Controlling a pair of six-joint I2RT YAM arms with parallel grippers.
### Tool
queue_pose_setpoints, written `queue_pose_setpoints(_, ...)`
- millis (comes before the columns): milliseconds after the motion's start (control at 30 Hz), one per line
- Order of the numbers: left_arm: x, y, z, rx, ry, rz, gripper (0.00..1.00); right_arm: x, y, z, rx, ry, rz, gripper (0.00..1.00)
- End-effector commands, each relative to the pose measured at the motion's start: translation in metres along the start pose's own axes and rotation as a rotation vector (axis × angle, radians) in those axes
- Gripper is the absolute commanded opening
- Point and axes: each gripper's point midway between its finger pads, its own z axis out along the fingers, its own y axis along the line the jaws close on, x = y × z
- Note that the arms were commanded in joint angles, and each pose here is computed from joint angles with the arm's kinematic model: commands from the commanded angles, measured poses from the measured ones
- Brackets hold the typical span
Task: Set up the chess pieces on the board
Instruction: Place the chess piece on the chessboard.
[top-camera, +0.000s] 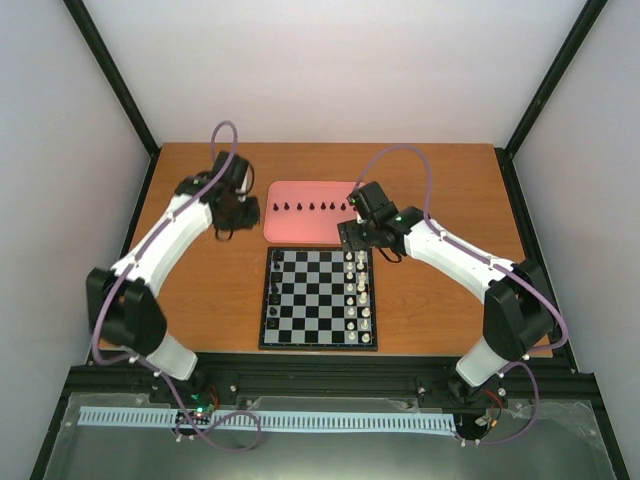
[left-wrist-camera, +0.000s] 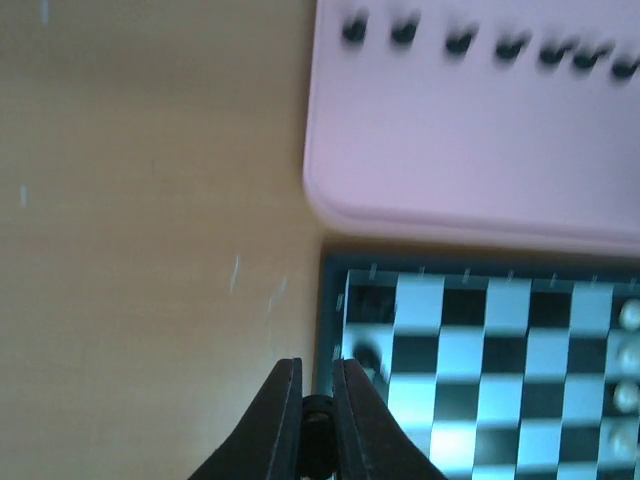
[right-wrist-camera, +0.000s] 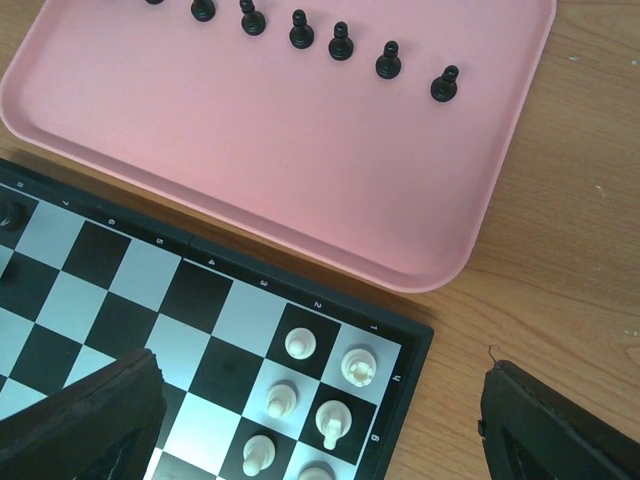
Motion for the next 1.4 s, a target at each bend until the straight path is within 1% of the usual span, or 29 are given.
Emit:
queue_pose_setpoints(0,0.058,0.001,-0.029,0.065,-0.005,-0.085,0.01,-0.002,-0.006,0.004,0.020,0.003,-0.009,0.99)
queue_pose_setpoints(33,0.071,0.000,-0.037,0.084,-0.012,-0.095,0.01,0.000,-0.006,0.005,0.017,0.008,-0.009,0.99)
queue_pose_setpoints(133,0.110,0.002,-0.045,0.088,0.012,-0.116,0.01,0.004,-0.005,0.008,0.012,0.016,-0.006,0.99)
queue_pose_setpoints(300,0.157,0.001,-0.053,0.139,0.034,-0.150,0.01,0.006,-0.006,0.009,0.014,0.019,-0.007,0.99)
queue_pose_setpoints(400,0.184,-0.001,-0.045,0.132,0.073,-0.136,0.01,0.005,-0.006,0.012,0.018,0.020,-0.013,0.99)
queue_pose_setpoints(500,0.206,-0.011,-0.034,0.123,0.105,-0.077,0.01,0.004,-0.005,0.016,0.019,0.022,-0.014,0.99)
queue_pose_setpoints(733,0.230,-0.022,-0.020,0.102,0.155,-0.045,0.01,-0.001,-0.003,0.016,0.009,0.014,-0.011,0.99)
queue_pose_setpoints(900,0.260,-0.032,-0.013,0.110,0.218,-0.012,0.01,0.003,-0.005,0.017,0.016,0.020,-0.025,0.99)
queue_pose_setpoints(1000,0.273,-0.034,-0.014,0.107,0.235,-0.006,0.01,0.005,-0.006,0.017,0.019,0.017,-0.023,0.99)
queue_pose_setpoints(1133,0.282,-0.029,-0.017,0.104,0.235,-0.025,0.01,0.012,-0.004,0.020,0.003,0.028,-0.016,0.99)
queue_pose_setpoints(1367,0.291,-0.021,-0.005,0.081,0.248,-0.038,0.01,0.015,-0.004,0.019,0.000,0.032,-0.028,0.99)
